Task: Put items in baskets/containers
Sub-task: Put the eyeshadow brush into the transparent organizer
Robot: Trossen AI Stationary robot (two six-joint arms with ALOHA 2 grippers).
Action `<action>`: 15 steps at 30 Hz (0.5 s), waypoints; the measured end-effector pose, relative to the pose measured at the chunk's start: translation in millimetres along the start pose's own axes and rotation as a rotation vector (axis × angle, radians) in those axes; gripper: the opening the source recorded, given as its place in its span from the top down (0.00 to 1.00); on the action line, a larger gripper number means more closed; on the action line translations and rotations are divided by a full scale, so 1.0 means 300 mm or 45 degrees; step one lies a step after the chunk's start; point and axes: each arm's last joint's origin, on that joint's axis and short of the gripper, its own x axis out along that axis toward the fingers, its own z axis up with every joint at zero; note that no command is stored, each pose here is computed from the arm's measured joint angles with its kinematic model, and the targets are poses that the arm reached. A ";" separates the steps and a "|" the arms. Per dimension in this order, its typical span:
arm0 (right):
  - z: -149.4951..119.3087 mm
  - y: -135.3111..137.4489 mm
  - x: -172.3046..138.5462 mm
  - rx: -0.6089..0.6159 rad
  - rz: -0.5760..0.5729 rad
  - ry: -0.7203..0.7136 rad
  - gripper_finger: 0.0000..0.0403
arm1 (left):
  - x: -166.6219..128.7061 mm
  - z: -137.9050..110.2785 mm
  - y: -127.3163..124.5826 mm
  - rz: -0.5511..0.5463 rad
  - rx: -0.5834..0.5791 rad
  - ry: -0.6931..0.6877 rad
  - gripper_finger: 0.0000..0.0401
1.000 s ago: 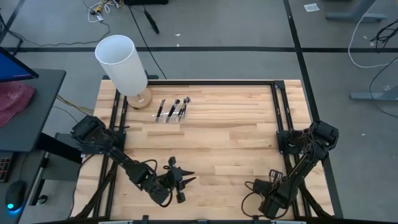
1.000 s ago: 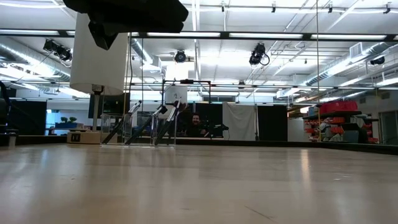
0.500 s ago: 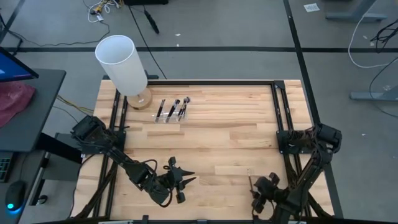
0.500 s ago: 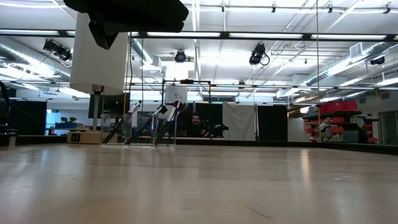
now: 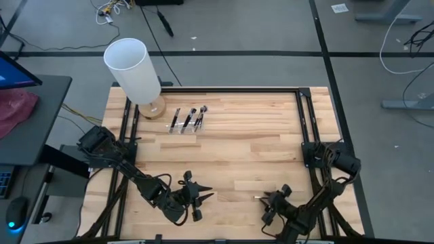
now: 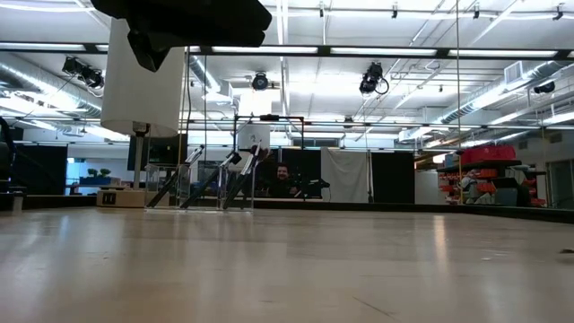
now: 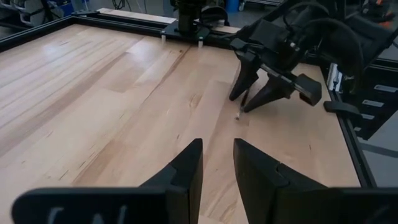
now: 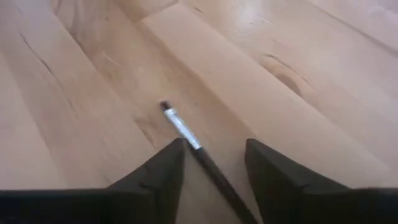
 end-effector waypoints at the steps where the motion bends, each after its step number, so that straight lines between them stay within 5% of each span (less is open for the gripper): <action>1: -0.006 -0.005 -0.004 -0.020 -0.005 -0.007 0.58 | 0.000 0.000 0.000 -0.001 -0.002 -0.001 0.77; 10: -0.101 -0.064 0.011 -0.239 0.211 -0.221 0.89 | 0.000 0.001 -0.001 -0.002 -0.007 -0.004 0.77; 15: -0.121 -0.085 0.047 -0.190 0.327 -0.349 0.98 | 0.000 0.001 -0.001 -0.002 -0.007 -0.004 0.77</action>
